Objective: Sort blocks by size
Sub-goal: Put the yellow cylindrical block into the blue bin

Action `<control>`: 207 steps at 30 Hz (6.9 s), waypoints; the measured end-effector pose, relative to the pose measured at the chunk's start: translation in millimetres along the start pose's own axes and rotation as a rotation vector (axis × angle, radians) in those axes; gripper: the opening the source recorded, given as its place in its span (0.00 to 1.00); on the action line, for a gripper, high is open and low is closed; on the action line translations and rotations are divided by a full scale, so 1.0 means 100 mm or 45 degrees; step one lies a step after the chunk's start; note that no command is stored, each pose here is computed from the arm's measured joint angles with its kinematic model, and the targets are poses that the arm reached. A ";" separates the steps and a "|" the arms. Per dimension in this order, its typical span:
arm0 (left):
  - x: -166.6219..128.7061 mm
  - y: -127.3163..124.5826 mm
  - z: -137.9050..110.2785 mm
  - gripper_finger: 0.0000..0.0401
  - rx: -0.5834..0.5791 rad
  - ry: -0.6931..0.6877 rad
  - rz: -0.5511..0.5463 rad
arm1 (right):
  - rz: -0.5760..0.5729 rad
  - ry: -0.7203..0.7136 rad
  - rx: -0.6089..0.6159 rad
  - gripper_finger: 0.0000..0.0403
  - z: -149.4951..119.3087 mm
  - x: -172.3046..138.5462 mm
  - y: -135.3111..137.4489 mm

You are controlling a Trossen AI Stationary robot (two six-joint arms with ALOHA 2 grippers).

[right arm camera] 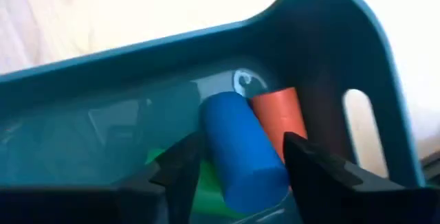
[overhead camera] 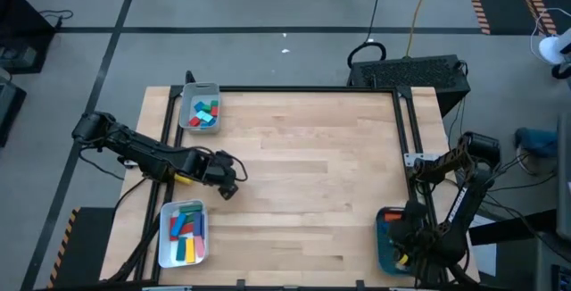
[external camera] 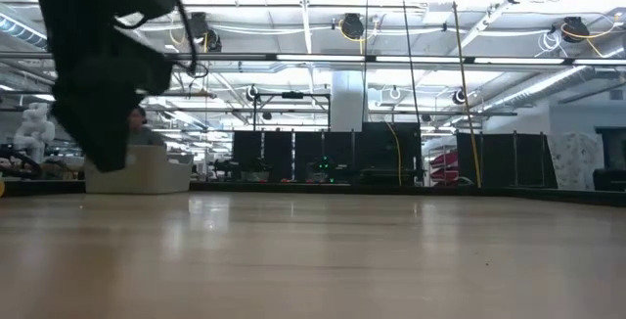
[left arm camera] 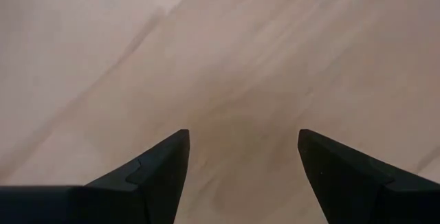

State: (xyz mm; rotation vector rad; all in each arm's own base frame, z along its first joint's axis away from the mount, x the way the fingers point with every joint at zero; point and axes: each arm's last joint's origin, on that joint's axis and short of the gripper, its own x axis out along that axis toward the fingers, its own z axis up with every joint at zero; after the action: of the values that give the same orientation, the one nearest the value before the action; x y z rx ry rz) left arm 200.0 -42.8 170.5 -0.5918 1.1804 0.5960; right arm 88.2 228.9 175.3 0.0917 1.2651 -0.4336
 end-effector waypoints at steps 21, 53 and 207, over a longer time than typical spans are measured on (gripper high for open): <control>-0.04 0.27 -0.32 0.68 -0.409 0.270 0.401 | 0.148 -0.579 -0.136 0.48 0.19 -0.37 0.19; -0.01 0.07 -0.34 0.68 0.295 0.576 0.506 | 0.049 -0.713 -0.216 0.48 0.33 -0.34 0.16; -0.38 -1.24 1.25 0.75 0.752 -0.832 -1.224 | -0.478 -1.158 -0.854 0.29 2.44 -0.11 0.06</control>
State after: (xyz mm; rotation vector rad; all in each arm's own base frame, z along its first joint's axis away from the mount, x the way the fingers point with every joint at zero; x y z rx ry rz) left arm 359.1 -46.9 254.5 -0.3415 0.3153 -0.3744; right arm 308.1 163.4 260.4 -0.8387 0.4605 -0.2874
